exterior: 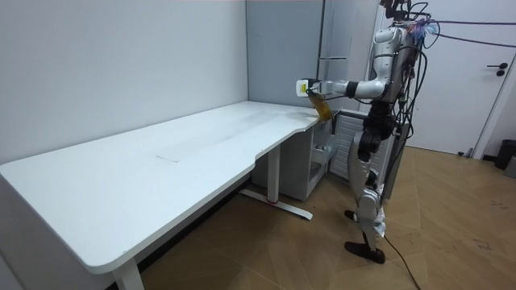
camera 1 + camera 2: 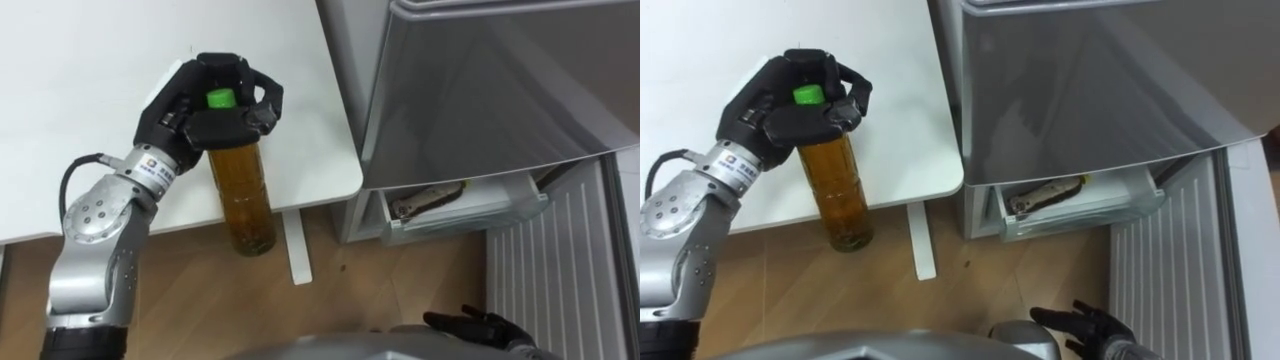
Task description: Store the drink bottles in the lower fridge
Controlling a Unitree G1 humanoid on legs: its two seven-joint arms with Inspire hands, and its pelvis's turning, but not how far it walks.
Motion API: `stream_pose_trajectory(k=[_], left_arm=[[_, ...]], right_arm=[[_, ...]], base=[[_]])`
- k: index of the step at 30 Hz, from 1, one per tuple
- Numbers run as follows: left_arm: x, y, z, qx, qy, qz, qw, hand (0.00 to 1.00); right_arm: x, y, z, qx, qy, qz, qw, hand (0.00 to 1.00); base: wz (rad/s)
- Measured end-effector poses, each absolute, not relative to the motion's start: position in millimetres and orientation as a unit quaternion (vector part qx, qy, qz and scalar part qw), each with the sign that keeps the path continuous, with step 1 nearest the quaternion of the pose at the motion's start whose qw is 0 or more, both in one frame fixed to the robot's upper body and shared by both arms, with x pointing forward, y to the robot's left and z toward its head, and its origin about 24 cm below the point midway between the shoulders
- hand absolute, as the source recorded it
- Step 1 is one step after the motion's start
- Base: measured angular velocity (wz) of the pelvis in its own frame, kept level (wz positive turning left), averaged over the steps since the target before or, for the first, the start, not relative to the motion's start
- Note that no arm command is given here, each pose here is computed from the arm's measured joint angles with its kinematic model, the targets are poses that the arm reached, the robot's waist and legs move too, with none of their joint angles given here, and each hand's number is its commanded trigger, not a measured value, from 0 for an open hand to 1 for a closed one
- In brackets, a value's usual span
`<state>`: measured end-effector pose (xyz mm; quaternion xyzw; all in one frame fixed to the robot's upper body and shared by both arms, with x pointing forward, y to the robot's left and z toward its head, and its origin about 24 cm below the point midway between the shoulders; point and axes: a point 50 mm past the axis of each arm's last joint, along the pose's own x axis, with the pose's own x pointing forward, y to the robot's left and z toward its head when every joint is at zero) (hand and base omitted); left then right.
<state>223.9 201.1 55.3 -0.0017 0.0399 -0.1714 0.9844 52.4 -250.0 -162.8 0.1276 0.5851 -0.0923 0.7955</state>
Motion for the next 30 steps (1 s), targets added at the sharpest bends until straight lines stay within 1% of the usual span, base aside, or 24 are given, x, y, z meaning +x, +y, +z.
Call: stream_pose_trajectory(k=[8, 16, 20, 23, 25, 28, 30], left_arm=[[224.2, 202.0, 54.3, -0.002, 0.042, -0.163, 0.986, 1.0], [224.6, 199.2, 54.3, -0.011, 0.038, -0.161, 0.986, 1.0], [224.9, 190.5, 53.9, -0.012, 0.034, -0.178, 0.983, 1.0], [224.8, 185.8, 52.9, -0.015, 0.036, -0.188, 0.981, 1.0], [224.7, 183.5, 52.5, -0.017, 0.035, -0.191, 0.981, 1.0], [224.6, 181.4, 52.6, -0.018, 0.032, -0.195, 0.98, 1.0], [224.5, 180.2, 52.0, -0.018, 0.032, -0.198, 0.98, 1.0]], right_arm=[[53.6, -249.4, -162.7, 0.125, 0.585, -0.088, 0.797, 0.0], [68.3, -242.5, -160.4, 0.088, 0.571, -0.037, 0.816, 0.0], [87.5, -232.0, -155.7, 0.058, 0.544, 0.025, 0.837, 0.0], [110.5, -217.4, -147.4, 0.027, 0.51, 0.102, 0.854, 0.0], [133.2, -201.1, -135.4, 0.022, 0.462, 0.161, 0.872, 0.0], [148.6, -187.9, -124.9, 0.011, 0.427, 0.214, 0.879, 0.0], [155.3, -175.4, -117.0, 0.005, 0.405, 0.269, 0.874, 0.0]], base=[[0.0], [0.0], [0.0], [-0.09], [0.0], [0.04], [0.02]])
